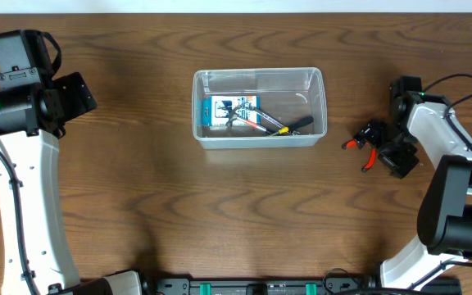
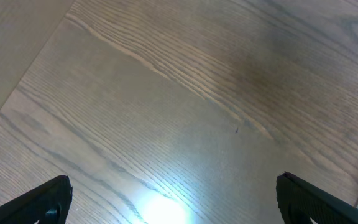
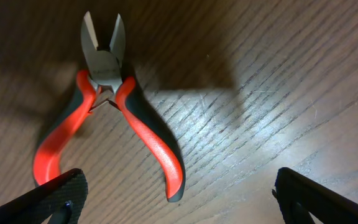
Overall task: Pack container
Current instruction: 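Lower the open right gripper over the red pliers' handles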
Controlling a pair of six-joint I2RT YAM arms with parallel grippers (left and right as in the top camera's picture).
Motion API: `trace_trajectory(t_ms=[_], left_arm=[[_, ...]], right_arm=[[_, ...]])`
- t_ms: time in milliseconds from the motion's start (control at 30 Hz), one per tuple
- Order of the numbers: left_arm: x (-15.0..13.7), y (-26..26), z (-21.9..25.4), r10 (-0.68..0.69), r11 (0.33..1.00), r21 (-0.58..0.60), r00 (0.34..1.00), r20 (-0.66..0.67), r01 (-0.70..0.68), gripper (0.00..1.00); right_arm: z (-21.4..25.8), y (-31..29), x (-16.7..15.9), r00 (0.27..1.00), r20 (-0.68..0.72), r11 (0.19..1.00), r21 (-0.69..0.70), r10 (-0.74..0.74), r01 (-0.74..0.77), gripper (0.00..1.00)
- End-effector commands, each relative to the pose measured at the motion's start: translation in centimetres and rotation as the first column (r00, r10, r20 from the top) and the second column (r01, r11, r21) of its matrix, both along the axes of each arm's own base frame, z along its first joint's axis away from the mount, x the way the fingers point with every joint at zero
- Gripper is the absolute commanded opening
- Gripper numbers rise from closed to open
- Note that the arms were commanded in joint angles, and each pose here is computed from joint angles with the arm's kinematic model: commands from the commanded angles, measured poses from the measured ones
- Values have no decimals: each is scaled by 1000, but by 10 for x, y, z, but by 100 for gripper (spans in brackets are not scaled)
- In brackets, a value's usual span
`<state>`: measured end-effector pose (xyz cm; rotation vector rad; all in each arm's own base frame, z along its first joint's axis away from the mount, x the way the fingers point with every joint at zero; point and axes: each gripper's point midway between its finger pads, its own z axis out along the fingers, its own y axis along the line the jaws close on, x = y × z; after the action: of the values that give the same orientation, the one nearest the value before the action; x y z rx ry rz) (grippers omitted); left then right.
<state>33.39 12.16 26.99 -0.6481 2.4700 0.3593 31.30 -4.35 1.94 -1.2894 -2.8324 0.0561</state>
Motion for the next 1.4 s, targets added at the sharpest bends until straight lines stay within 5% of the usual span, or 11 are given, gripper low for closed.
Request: trace_trajectory(t_ms=[0, 1367], left_arm=[[-1, 4, 1, -1, 1000, 20, 1000, -8, 1, 98], [-1, 4, 1, -1, 1000, 20, 1000, -8, 1, 98]], right_arm=[[1, -1, 3, 1000, 2, 1000, -12, -2, 2, 99], [-2, -5, 7, 998, 14, 998, -12, 59, -59, 99]])
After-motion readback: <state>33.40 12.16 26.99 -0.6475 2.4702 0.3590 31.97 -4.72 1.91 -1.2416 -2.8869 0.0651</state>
